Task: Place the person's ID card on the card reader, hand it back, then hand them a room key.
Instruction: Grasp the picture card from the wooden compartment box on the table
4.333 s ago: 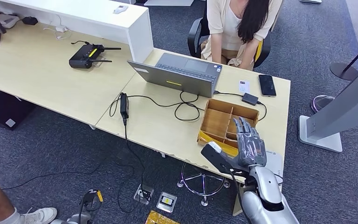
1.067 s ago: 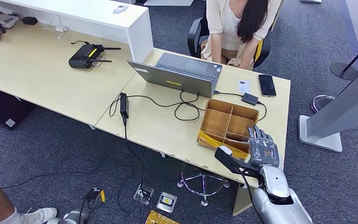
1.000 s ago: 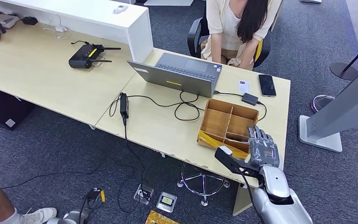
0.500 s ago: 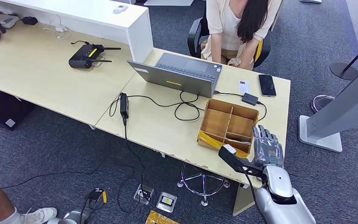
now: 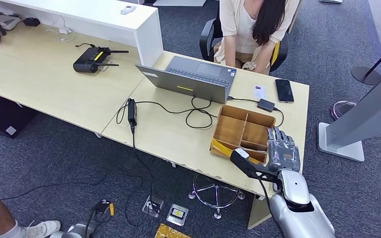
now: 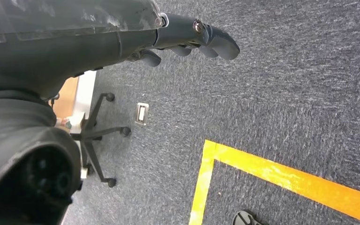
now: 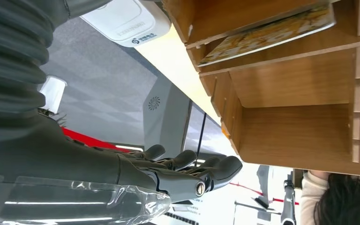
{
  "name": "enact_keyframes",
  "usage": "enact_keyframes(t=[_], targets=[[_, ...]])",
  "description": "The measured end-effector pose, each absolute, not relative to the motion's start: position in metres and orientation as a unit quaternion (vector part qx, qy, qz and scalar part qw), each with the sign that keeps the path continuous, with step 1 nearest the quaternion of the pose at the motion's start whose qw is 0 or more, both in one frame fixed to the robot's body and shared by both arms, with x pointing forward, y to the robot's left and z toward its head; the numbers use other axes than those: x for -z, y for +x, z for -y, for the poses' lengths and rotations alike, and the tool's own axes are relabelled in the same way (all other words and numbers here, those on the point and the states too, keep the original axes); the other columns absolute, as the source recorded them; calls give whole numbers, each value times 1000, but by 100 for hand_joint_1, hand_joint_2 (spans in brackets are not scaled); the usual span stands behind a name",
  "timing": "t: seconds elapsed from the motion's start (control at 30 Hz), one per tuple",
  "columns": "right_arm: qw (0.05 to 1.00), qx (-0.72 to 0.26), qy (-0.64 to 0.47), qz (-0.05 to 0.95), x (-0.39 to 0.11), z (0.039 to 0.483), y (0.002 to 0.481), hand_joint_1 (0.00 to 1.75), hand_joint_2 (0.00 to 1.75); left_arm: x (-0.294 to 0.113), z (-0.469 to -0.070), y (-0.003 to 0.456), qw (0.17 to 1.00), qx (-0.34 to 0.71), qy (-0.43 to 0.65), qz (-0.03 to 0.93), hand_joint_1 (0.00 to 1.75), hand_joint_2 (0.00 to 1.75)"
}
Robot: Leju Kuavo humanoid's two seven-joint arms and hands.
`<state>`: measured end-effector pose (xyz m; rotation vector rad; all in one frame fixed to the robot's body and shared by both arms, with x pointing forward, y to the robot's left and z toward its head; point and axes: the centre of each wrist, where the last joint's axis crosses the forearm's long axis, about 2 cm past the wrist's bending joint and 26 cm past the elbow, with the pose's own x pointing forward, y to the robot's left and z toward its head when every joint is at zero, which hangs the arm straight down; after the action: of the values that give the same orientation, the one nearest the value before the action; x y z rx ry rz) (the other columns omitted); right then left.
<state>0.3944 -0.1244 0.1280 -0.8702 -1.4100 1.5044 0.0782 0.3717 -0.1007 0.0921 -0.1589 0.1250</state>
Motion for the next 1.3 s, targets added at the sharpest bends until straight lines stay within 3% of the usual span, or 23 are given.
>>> enact_keyframes(t=[1.3], targets=[[408, -634, -319, 575, -136, 81, 381, 0, 175, 101, -373, 78, 994, -63, 49, 74, 0, 0]])
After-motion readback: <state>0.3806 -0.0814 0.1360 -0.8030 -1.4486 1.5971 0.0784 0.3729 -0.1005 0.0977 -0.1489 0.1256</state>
